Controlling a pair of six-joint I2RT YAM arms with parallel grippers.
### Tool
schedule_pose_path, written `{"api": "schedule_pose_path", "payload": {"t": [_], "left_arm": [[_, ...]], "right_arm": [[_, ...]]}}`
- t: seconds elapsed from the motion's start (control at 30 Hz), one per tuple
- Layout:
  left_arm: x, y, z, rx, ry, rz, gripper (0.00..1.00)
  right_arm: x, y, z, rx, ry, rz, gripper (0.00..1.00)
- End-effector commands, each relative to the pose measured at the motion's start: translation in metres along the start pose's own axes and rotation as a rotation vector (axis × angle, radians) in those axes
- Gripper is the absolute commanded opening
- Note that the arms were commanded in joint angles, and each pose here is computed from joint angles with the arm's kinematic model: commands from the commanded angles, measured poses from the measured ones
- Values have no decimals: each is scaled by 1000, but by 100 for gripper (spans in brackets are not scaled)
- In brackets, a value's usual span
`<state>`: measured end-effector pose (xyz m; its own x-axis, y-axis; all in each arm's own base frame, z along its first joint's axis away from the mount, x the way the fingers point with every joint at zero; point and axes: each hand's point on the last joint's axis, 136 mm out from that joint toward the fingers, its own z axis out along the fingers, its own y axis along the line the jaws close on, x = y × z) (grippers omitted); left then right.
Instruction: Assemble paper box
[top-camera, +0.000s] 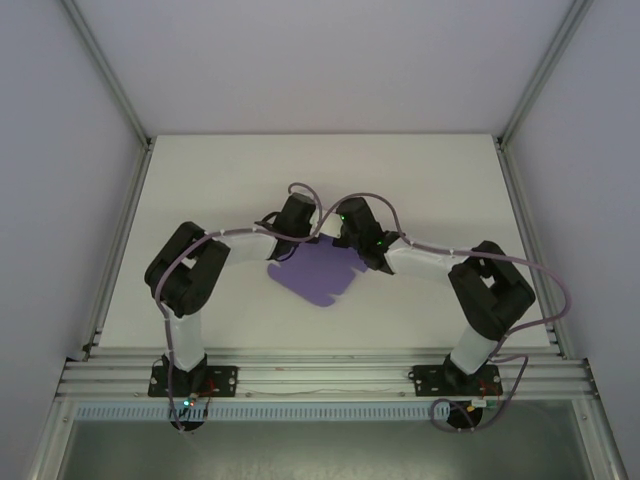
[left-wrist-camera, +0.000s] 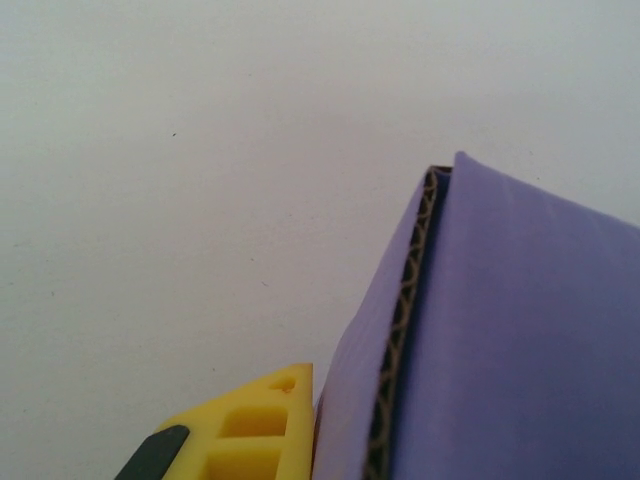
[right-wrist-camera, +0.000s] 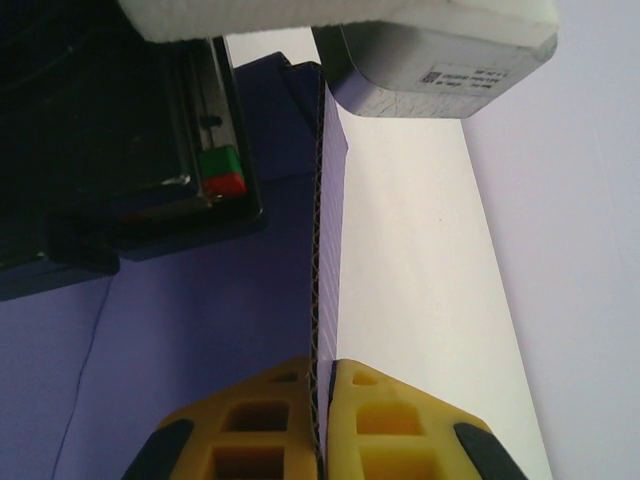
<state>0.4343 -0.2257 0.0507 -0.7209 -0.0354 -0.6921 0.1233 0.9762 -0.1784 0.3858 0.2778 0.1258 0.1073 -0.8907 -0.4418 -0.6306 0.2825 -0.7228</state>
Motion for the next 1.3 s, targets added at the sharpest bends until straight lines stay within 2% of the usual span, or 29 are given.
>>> {"api": "schedule_pose_path", "payload": {"t": [0.0, 0.1, 0.2, 0.23, 0.3, 0.37, 0.6, 0.67, 0.73, 0.77, 0.97, 1.13, 1.27], "left_arm": [[11, 99, -3, -515, -22, -76, 0], [5, 106, -9, -585, -30, -86, 0], [1, 100, -9, -561, -30, -93, 0], [1, 96, -8, -534, -30, -89, 6], [-1, 86, -8, -459, -45, -76, 30], [1, 76, -9, -383, -49, -47, 46], [-13, 39, -47, -118, -114, -1, 65], [-15, 23, -61, -12, -136, 20, 77], [-16, 13, -74, 61, -152, 36, 83], [-17, 13, -81, 70, -162, 36, 90], [-15, 34, -97, -7, -190, 35, 94], [-16, 34, -98, 25, -202, 28, 91], [-16, 31, -84, 39, -191, 39, 87]], "right_arm": [[-4, 32, -15, -107, 12, -85, 0], [-8, 30, -16, -104, -4, -77, 0], [-10, 30, -16, -106, -9, -69, 0], [-9, 29, -16, -103, -5, -68, 0], [-8, 27, -14, -90, 8, -72, 0], [-6, 25, -13, -74, 20, -75, 0], [-7, 17, -8, -25, 21, -81, 0], [-7, 14, -6, -10, 29, -86, 0], [-5, 13, -4, -4, 40, -92, 0], [-5, 13, -4, -2, 40, -92, 0], [-9, 11, -4, 15, 5, -79, 0], [-7, 19, 2, 36, -22, -126, 0], [-11, 19, 1, 22, -32, -114, 0]]}}
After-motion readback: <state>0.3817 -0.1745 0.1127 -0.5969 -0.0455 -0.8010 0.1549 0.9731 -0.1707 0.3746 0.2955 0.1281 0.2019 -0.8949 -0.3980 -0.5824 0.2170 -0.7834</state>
